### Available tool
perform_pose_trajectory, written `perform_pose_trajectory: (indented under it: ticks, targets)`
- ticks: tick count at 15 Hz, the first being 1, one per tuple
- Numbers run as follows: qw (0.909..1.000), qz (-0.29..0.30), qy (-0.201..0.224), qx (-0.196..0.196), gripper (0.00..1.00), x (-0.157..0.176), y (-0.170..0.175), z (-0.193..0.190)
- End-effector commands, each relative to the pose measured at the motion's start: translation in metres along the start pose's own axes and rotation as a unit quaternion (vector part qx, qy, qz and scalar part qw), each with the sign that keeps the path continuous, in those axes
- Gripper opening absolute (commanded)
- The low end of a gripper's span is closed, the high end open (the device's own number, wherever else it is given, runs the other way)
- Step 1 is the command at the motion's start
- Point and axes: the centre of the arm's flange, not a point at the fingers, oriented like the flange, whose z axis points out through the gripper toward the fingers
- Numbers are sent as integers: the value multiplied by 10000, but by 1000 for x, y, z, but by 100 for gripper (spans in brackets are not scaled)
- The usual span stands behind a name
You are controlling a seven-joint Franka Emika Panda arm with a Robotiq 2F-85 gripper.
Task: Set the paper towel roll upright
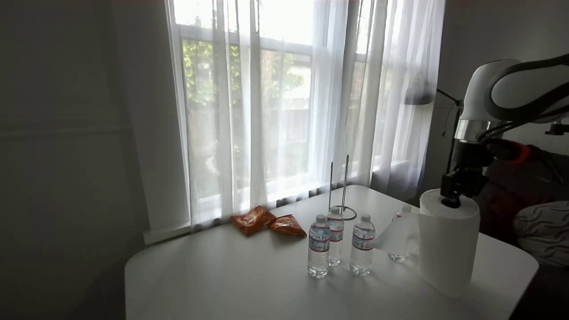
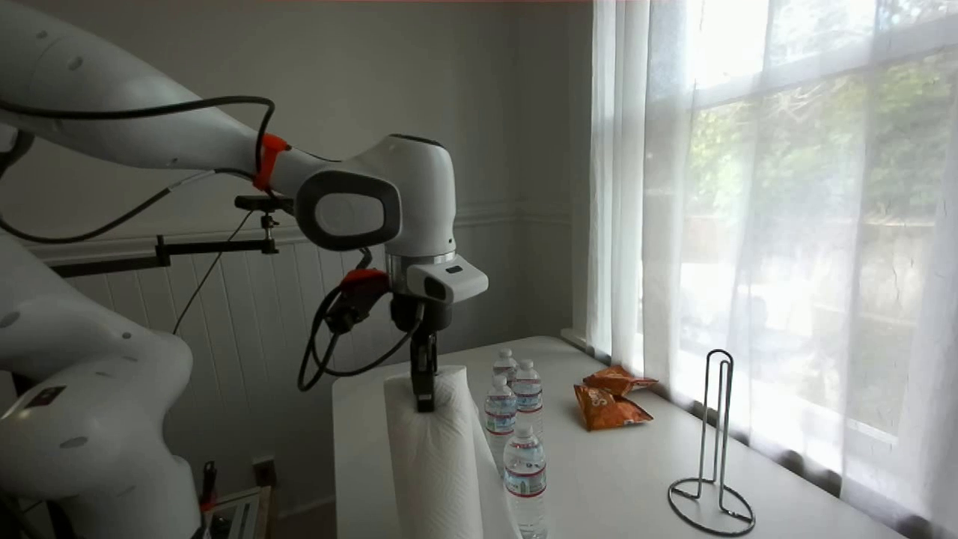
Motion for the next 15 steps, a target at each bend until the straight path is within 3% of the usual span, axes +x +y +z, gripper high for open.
perform_pose_trajectory:
  ticks: [1, 3, 4, 6, 13, 15]
  targets:
    - [9995, -118, -62, 273, 6, -7, 23, 10]
    - [9999, -103, -24, 135, 9, -6, 32, 12]
    - [9999, -110, -33, 51, 49, -7, 37, 13]
    - [9999, -127, -57, -76, 50, -7, 42, 15]
    - [9986, -187, 42, -487, 98, -9, 65, 2]
    - [9984, -197, 90, -520, 100, -9, 65, -2]
